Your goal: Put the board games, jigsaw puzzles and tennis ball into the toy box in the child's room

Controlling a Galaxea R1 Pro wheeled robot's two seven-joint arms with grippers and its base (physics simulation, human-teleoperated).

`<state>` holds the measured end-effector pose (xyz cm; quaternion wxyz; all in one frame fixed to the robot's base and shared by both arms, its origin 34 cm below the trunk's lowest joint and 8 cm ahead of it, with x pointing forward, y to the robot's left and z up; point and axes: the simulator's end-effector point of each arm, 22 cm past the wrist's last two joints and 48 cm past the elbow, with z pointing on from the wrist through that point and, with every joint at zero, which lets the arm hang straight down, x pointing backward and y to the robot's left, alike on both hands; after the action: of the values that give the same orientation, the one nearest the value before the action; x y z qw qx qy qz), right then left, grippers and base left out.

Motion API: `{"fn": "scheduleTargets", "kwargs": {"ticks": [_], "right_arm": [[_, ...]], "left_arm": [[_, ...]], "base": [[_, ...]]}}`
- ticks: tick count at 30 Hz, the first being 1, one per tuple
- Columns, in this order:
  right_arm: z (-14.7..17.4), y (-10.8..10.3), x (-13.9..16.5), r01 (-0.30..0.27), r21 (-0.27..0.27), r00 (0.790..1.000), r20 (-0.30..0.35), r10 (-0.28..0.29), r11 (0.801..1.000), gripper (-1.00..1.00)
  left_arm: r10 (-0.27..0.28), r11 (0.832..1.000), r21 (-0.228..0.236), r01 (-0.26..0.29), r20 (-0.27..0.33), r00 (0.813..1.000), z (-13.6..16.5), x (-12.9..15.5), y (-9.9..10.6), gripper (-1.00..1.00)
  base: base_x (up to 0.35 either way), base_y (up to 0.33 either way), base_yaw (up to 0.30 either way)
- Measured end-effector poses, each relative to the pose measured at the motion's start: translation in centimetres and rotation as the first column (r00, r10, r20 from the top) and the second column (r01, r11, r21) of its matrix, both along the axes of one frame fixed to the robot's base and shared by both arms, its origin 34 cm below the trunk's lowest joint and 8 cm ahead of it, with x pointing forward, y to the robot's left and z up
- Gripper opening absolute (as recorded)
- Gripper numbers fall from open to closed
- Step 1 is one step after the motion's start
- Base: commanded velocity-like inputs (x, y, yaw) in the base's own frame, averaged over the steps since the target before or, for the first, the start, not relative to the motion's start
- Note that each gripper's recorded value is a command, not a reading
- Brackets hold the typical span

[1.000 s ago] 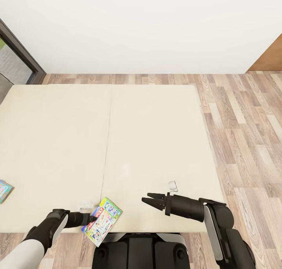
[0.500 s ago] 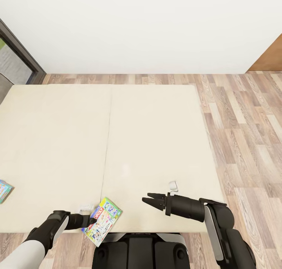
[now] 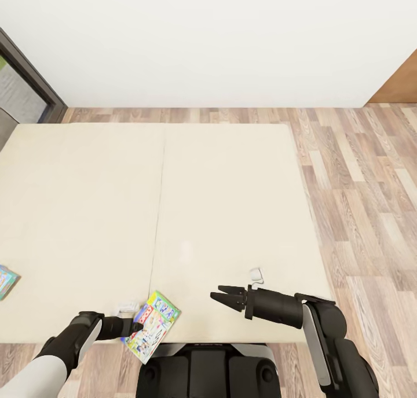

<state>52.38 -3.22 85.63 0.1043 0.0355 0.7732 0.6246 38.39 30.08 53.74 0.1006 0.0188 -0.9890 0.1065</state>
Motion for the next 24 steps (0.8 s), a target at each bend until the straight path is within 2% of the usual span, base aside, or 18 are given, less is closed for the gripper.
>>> {"fn": "scheduleTargets", "kwargs": {"ticks": [18,21,24], "right_arm": [[0.0,0.0,-0.1,0.001,0.014,1.0,-0.007,-0.001,1.0,1.0],[0.6,0.1,-0.2,-0.002,0.045,1.0,-0.006,0.002,0.999,1.0],[1.7,0.3,-0.3,-0.008,0.097,1.0,0.005,0.008,0.995,1.0]], "left_arm": [[-0.002,1.0,-0.001,0.002,-0.009,1.0,-0.2,-0.4,-0.1,1.0],[-0.003,1.0,-0.002,0.003,-0.01,1.0,-0.2,-0.4,-0.1,1.0],[-0.003,1.0,-0.002,0.003,-0.011,1.0,-0.3,-0.5,-0.1,1.0]], "base": [[0.0,0.0,0.0],[0.0,0.0,0.0],[0.0,0.0,0.0]]}}
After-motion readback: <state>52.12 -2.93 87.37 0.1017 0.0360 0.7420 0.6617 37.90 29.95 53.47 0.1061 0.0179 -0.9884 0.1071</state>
